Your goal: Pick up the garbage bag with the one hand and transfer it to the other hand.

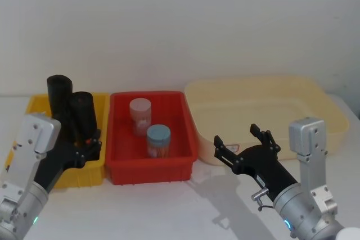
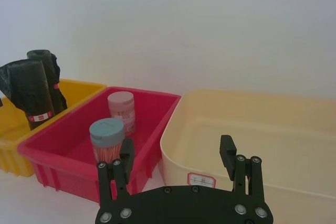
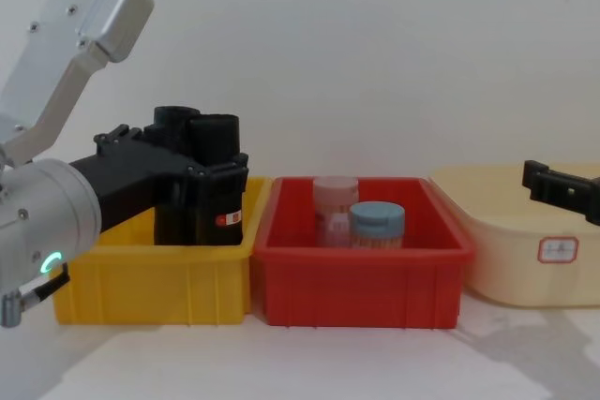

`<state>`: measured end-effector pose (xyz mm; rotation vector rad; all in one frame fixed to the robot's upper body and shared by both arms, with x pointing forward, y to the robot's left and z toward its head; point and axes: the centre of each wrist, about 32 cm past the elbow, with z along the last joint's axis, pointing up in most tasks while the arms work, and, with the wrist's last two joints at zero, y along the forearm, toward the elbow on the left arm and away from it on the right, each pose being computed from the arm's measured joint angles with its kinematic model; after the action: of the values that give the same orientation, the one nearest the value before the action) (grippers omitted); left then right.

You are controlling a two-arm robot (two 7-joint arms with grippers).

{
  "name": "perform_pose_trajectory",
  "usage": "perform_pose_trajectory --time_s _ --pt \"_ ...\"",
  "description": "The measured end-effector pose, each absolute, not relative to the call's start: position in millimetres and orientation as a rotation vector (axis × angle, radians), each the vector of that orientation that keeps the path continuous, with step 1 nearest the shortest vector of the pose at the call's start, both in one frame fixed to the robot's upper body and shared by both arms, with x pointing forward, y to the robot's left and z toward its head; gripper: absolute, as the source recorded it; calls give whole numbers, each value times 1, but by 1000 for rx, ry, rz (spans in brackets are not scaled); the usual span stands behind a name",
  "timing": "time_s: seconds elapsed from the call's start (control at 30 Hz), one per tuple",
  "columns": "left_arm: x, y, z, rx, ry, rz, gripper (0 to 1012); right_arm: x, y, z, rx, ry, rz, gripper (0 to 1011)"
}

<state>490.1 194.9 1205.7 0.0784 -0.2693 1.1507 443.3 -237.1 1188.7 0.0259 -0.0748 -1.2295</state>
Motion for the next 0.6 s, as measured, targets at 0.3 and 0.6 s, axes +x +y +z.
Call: perform_pose_trajectory --time_s 0.3,0.6 --pt "492 196 1204 84 -256 1177 1000 443 -237 1189 26 -75 -1230 1000" --pt "498 198 1202 87 -238 1196 1000 443 -237 1189 26 -75 -1229 1000"
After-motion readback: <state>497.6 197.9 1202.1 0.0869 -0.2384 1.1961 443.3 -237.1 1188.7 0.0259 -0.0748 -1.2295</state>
